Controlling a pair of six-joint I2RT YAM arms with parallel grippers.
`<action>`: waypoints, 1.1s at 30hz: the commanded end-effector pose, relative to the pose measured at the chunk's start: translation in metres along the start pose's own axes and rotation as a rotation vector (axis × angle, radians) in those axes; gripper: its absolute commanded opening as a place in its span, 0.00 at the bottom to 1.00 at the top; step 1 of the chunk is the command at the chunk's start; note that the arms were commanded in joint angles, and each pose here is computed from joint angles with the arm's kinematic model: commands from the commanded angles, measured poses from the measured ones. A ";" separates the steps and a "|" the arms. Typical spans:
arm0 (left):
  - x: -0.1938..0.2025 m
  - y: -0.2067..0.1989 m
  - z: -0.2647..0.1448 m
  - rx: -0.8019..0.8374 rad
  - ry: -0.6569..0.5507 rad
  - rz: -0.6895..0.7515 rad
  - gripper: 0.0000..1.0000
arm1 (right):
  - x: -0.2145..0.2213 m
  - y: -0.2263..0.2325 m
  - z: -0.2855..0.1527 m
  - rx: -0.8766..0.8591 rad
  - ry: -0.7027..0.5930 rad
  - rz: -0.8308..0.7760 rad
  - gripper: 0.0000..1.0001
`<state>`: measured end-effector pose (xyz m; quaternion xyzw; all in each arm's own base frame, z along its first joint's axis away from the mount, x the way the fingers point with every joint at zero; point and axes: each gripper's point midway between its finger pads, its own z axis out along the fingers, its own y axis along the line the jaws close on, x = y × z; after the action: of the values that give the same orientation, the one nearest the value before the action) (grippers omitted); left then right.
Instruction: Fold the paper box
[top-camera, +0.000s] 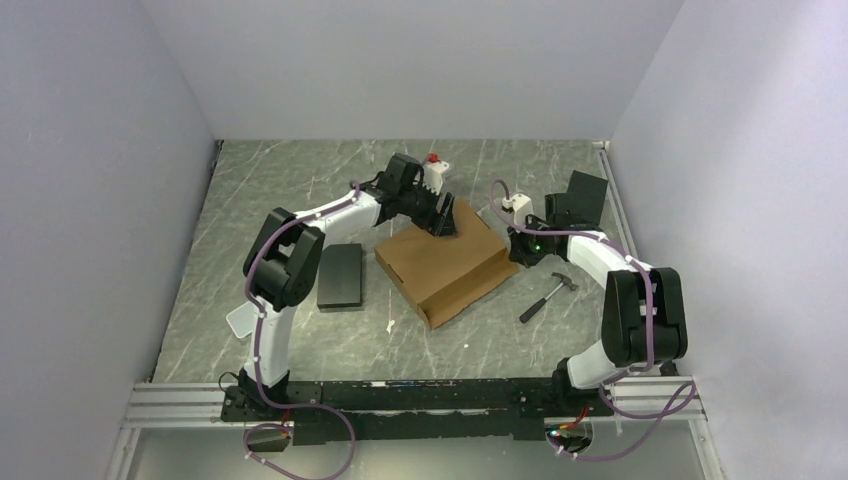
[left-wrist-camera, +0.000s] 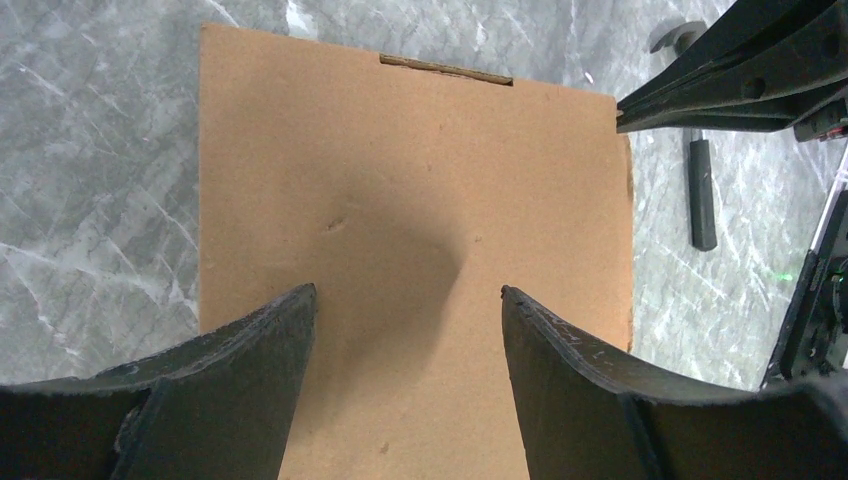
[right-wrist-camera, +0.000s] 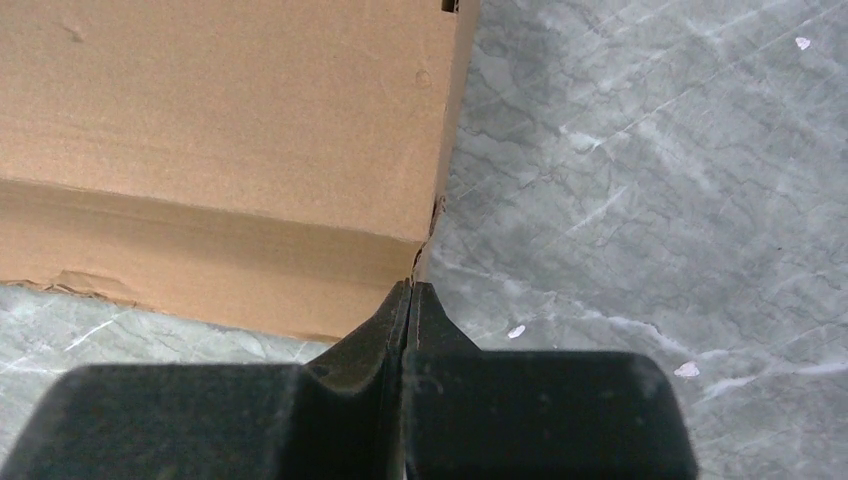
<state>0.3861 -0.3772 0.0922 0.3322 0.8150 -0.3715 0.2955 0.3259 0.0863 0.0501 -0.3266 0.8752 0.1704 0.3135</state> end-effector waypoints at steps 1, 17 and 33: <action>0.117 -0.003 0.012 0.021 0.354 -0.162 0.74 | -0.034 0.007 -0.003 0.011 -0.079 -0.110 0.00; 0.130 -0.013 0.021 0.049 0.405 -0.141 0.74 | -0.073 0.000 -0.004 0.074 -0.145 -0.064 0.00; 0.123 -0.013 0.023 0.036 0.386 -0.152 0.75 | -0.074 -0.005 0.004 0.144 -0.172 0.032 0.00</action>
<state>0.3855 -0.3789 0.0896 0.3575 0.8127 -0.3645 0.2808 0.3422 0.0951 0.0605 -0.2750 0.8989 0.1100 0.3229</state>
